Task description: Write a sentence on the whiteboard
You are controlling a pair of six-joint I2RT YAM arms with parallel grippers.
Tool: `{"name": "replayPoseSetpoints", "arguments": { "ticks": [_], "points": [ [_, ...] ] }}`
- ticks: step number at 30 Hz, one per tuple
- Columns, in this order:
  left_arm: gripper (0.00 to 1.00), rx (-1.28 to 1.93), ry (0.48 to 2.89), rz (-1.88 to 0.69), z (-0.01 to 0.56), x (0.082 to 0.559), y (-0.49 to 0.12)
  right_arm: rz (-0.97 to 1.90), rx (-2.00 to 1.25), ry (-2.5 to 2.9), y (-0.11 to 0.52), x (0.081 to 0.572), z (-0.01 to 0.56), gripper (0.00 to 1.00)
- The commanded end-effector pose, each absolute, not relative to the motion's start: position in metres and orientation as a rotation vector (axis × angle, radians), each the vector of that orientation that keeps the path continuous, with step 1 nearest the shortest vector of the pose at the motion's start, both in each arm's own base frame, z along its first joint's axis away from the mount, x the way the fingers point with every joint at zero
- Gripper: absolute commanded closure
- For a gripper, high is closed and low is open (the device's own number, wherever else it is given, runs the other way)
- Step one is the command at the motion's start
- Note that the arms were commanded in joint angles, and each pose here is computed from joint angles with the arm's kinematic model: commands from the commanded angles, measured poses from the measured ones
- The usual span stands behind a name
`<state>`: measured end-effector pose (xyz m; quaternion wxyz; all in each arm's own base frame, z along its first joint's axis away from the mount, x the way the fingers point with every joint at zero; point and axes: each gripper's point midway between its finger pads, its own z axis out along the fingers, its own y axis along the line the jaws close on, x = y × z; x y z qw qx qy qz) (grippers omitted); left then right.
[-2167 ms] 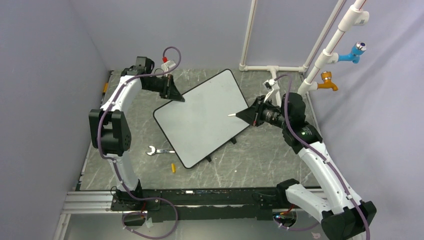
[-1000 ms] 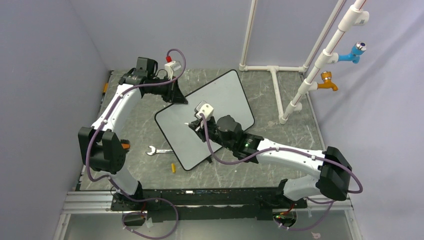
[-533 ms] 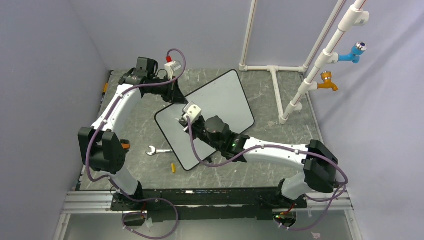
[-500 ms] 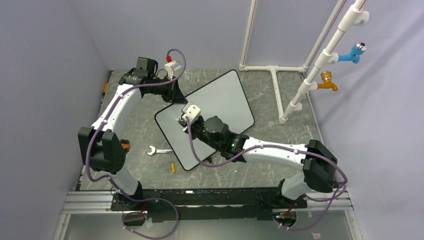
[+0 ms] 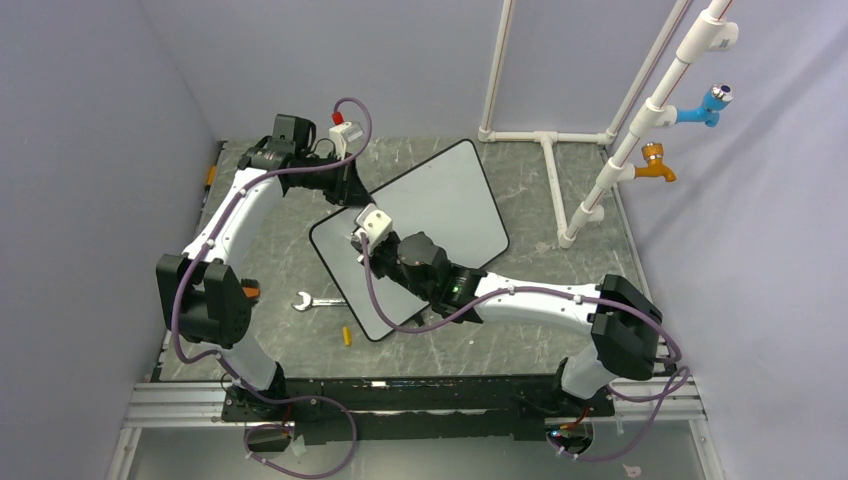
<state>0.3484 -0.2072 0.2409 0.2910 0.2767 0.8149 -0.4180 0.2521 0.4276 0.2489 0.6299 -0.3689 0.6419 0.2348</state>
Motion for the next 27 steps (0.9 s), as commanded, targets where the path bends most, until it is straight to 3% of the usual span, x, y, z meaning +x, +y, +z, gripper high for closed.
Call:
{"name": "replayPoseSetpoints", "arguments": {
  "ticks": [1, 27],
  "points": [
    [1.00, 0.802, 2.116, -0.968, 0.243, 0.358, -0.201, 0.560, -0.797, 1.427, 0.436, 0.255, 0.271, 1.00],
    [1.00, 0.800, 2.122, -0.959, 0.241, 0.358, -0.200, 0.617, -0.855, 1.527, 0.436, 0.228, 0.227, 1.00]
  ]
}}
